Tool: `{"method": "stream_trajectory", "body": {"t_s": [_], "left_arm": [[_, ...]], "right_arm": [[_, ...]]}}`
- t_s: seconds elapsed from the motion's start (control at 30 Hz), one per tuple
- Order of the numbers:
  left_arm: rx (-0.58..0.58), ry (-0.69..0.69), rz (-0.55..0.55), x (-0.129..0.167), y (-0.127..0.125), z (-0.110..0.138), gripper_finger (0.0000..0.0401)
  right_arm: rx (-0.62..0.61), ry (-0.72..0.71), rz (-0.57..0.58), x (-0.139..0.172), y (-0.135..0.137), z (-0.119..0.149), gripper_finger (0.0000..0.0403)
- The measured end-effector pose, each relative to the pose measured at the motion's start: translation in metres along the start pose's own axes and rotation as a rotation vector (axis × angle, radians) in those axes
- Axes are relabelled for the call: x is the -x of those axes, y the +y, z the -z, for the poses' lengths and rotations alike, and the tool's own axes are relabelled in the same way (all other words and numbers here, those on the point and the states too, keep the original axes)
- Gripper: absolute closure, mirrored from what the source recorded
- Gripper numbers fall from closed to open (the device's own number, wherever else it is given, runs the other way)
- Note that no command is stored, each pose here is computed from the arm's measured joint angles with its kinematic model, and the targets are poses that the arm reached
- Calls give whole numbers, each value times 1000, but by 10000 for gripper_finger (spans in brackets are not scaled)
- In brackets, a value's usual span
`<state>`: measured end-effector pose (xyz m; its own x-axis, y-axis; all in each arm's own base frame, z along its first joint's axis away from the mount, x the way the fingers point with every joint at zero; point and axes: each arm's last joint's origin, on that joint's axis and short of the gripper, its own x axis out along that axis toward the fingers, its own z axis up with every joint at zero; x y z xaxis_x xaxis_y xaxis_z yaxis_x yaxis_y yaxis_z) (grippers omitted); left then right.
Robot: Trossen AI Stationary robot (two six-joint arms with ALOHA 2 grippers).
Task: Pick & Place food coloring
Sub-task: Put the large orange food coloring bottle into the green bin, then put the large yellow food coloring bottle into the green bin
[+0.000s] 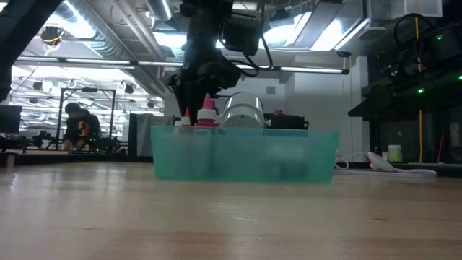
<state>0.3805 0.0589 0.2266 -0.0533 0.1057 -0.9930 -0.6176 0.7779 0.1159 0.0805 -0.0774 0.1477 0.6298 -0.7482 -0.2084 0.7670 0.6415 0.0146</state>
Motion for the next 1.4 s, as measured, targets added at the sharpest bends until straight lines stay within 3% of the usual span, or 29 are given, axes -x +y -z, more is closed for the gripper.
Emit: {"method": "stream_trajectory", "body": {"t_s": [0.53,0.93,1.2,1.4], "left_arm": [[-8,37,50,-1,-1,1,230],[0,-48,-2,20,10,6,151],[-18,-81,-83,57,6,45,138],[-81,-51,-25,86,-10,89,145]], "right_arm": [[0,0,0,0,0,0,10],[0,0,0,0,0,0,10],[0,0,0,0,0,0,10],[0,0,0,0,0,0,10]]}}
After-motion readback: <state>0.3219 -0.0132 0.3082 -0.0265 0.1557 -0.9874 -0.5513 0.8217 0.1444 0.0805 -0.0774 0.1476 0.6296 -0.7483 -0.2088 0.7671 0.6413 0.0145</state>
